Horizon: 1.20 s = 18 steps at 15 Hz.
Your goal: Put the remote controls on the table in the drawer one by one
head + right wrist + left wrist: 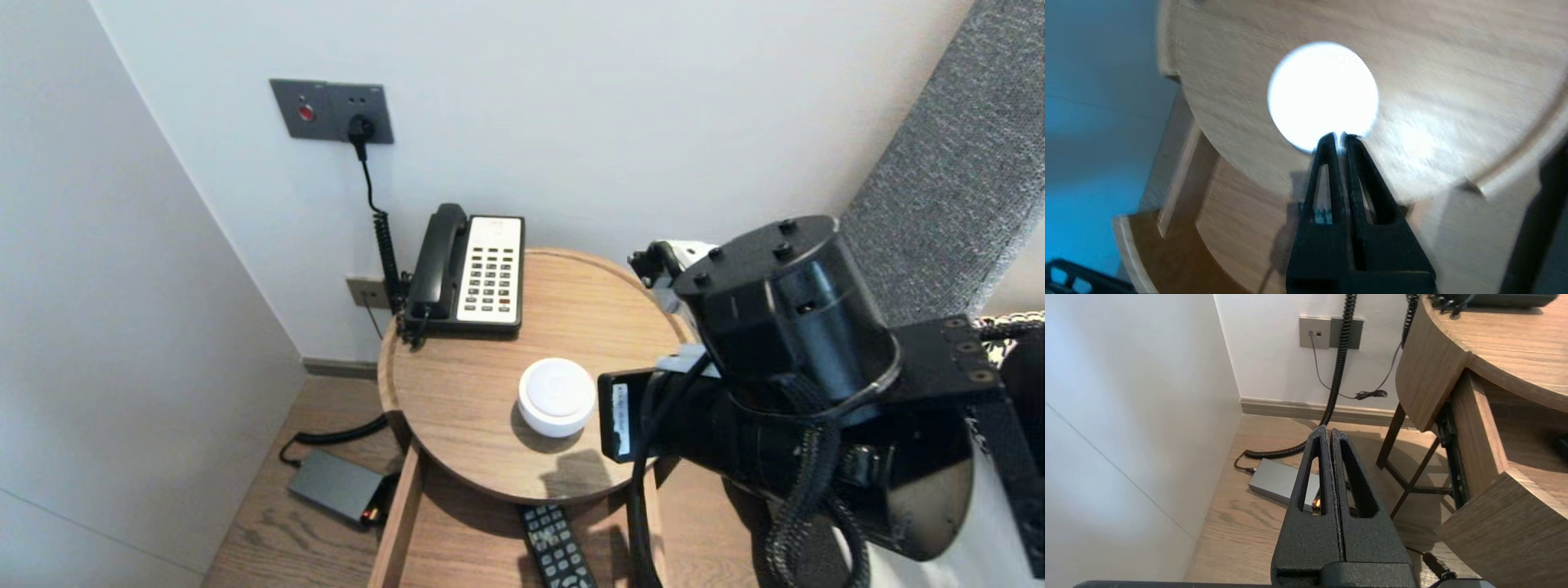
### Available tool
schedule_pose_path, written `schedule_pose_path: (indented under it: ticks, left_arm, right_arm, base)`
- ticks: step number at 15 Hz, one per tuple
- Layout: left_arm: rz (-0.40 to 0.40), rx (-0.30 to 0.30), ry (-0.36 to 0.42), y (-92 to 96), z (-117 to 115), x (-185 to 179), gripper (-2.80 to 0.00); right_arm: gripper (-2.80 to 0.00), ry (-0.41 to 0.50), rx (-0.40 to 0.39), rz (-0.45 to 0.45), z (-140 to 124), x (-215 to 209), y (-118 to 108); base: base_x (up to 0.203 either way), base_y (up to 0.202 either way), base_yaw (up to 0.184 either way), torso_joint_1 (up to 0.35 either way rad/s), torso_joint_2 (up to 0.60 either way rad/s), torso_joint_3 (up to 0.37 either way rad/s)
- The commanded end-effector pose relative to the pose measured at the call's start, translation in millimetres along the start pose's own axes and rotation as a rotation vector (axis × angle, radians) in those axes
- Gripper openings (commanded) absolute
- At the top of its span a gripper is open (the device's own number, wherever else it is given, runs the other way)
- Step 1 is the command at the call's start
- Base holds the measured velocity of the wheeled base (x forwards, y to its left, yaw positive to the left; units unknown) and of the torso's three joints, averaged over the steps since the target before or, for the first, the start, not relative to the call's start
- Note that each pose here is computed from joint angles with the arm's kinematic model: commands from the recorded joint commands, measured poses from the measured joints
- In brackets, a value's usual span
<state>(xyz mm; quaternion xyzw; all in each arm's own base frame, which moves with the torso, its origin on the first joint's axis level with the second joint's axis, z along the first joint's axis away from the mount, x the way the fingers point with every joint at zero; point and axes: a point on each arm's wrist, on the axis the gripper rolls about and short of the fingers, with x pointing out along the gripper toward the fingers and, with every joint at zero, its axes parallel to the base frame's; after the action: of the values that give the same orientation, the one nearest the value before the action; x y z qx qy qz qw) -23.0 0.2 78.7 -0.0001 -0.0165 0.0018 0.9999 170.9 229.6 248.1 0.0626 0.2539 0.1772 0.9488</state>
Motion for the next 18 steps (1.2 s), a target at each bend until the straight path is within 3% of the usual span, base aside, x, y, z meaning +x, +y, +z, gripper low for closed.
schedule_pose_path:
  ticks: [1,5,9,18]
  left_arm:
    - [0.001,0.0,0.008,0.0,-2.5,0.6,-2.8]
    - [0.001,0.0,0.008,0.0,-2.5,0.6,-2.8]
    - [0.001,0.0,0.008,0.0,-2.5,0.6,-2.8]
    - [0.001,0.0,0.008,0.0,-2.5,0.6,-2.8]
  right_arm:
    - [0.0,0.011,-0.004,-0.011,0.8,18.1,10.2]
    - [0.0,0.0,-0.006,-0.004,3.9,22.7,14.6]
    - [0.0,0.033,-0.078,-0.039,-6.9,37.8,15.3]
    - [0.0,-0.033,-0.098,-0.063,-4.2,54.0,18.7]
  base:
    - [0.0,0.0,0.0,0.0,0.0,0.0]
    - [0.0,0.0,0.0,0.0,0.0,0.0]
    - [0.0,0.0,0.0,0.0,0.0,0.0]
    - [0.0,0.0,0.0,0.0,0.0,0.0]
